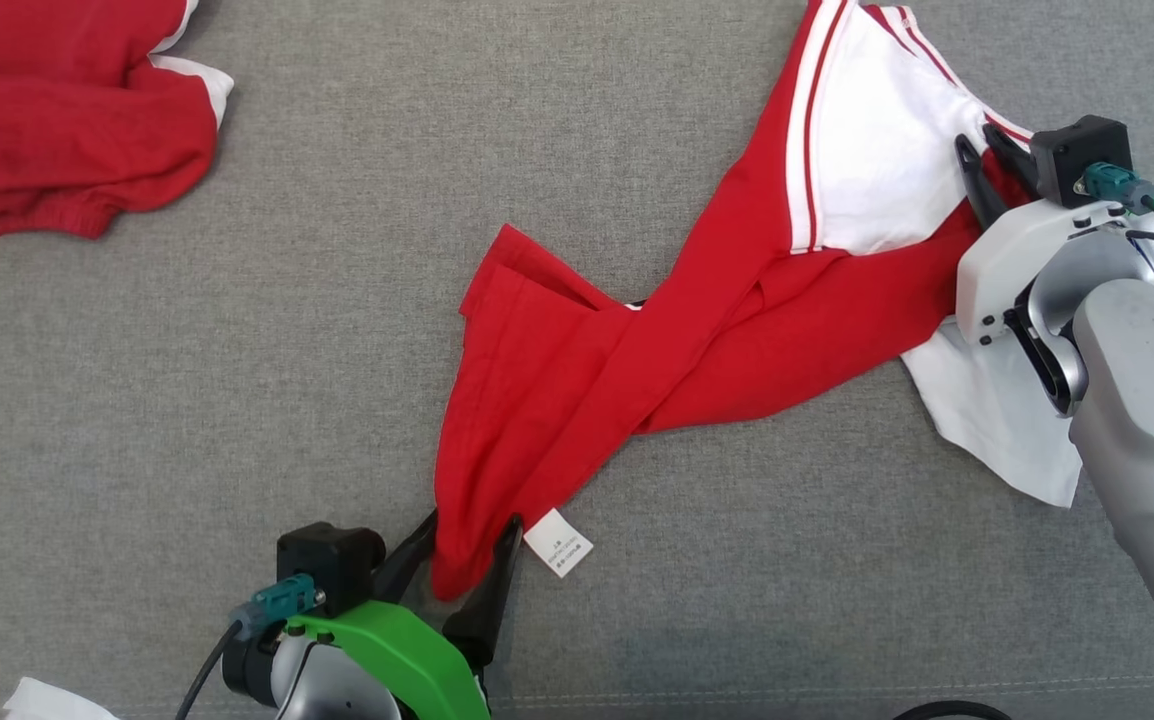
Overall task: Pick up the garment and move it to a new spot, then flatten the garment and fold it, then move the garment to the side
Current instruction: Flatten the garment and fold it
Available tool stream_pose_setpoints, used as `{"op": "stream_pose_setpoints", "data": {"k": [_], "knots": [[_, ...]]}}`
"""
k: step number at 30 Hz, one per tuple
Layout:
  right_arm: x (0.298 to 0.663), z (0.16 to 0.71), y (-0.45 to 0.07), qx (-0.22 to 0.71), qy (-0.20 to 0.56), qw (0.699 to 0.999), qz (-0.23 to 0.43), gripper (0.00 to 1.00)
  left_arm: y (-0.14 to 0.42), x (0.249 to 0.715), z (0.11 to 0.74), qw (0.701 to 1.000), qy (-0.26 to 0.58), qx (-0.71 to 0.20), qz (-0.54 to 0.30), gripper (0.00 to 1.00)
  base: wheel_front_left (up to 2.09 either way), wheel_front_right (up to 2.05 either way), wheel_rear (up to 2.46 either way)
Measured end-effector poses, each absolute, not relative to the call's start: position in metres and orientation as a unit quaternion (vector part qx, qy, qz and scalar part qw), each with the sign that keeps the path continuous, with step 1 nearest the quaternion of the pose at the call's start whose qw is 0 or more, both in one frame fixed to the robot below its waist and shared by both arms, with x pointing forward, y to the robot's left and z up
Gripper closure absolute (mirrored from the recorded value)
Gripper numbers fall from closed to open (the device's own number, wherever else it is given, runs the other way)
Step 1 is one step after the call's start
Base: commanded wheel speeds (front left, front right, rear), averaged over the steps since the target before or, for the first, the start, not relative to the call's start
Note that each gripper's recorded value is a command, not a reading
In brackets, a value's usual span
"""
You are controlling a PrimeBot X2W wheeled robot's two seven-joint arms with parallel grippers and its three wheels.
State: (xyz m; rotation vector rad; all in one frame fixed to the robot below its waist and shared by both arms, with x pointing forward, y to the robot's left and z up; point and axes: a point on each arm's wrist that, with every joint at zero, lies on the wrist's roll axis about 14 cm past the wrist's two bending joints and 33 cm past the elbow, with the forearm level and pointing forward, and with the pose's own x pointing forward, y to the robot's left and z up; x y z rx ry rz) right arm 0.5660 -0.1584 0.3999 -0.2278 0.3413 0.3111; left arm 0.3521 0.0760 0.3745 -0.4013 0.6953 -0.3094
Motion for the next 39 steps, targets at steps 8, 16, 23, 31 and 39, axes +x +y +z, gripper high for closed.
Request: {"op": "stream_pose_setpoints", "data": {"k": [8, 16, 23, 31, 39], "knots": [[0.566, 0.4, -0.157, -0.112, 0.171, 0.966, 0.156, 1.0, 0.077, 0.352, 0.373, 0.909, 0.337, -0.196, -0.147, 0.0, 0.0, 0.0, 0.0], [0.566, 0.4, -0.159, -0.11, 0.173, 0.967, 0.154, 1.0, 0.075, 0.353, 0.374, 0.907, 0.337, -0.205, -0.148, 0.0, 0.0, 0.0, 0.0], [0.566, 0.399, -0.159, -0.108, 0.175, 0.966, 0.154, 1.0, 0.072, 0.353, 0.375, 0.904, 0.339, -0.213, -0.152, 0.0, 0.0, 0.0, 0.0], [0.565, 0.405, -0.159, -0.103, 0.164, 0.969, 0.153, 1.0, 0.068, 0.35, 0.373, 0.898, 0.348, -0.21, -0.167, 1.0, 0.0, 0.0, 0.0], [0.574, 0.457, -0.159, -0.05, 0.089, 0.985, 0.141, 1.0, 0.06, 0.35, 0.409, 0.887, 0.32, -0.27, -0.193, 1.0, 0.0, 0.0, 0.0]]}}
